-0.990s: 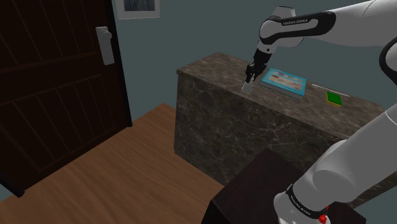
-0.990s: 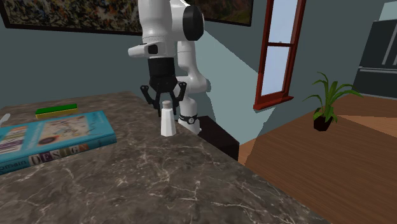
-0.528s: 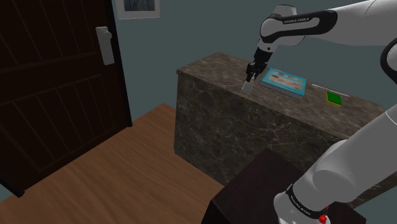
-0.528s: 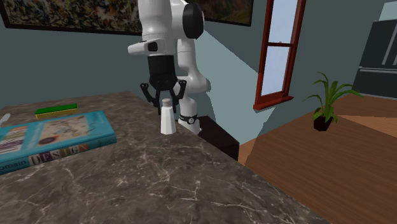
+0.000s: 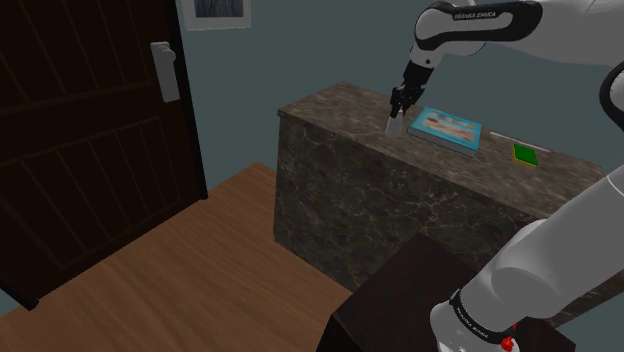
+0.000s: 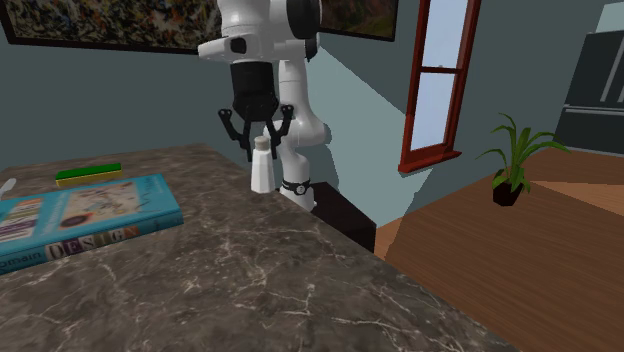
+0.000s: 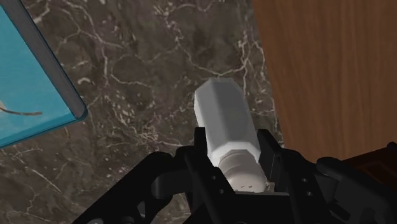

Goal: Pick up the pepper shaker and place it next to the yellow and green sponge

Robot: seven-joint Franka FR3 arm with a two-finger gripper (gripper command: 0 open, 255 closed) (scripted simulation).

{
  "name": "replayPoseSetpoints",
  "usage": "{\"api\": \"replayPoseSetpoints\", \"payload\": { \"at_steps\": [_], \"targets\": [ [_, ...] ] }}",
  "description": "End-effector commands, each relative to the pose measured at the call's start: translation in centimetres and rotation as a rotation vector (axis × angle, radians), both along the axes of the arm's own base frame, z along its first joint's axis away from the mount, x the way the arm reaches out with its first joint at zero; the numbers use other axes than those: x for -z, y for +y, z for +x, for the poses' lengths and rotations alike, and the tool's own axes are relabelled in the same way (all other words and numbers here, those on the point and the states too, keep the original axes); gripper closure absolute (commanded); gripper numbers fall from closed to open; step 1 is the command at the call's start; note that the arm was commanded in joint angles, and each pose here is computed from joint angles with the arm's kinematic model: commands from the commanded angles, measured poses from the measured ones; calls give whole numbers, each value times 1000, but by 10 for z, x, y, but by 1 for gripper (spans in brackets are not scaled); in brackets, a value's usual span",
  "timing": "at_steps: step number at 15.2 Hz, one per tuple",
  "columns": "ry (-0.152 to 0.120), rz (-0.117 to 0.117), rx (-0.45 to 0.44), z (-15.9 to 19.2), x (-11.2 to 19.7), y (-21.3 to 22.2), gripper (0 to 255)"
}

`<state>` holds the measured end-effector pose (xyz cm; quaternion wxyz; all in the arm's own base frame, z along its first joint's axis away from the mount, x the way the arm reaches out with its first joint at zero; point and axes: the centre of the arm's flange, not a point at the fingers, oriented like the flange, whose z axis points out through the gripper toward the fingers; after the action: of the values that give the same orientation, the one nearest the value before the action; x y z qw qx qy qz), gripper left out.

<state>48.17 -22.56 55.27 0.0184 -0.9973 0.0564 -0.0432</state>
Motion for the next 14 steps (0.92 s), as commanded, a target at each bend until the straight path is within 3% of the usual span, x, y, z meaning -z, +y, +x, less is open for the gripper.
{"api": "replayPoseSetpoints", "payload": {
  "at_steps": [1, 14],
  "targets": [
    [0, 0, 0, -1, -12, -1, 255],
    [0, 0, 0, -1, -80, -1, 255]
  ]
}}
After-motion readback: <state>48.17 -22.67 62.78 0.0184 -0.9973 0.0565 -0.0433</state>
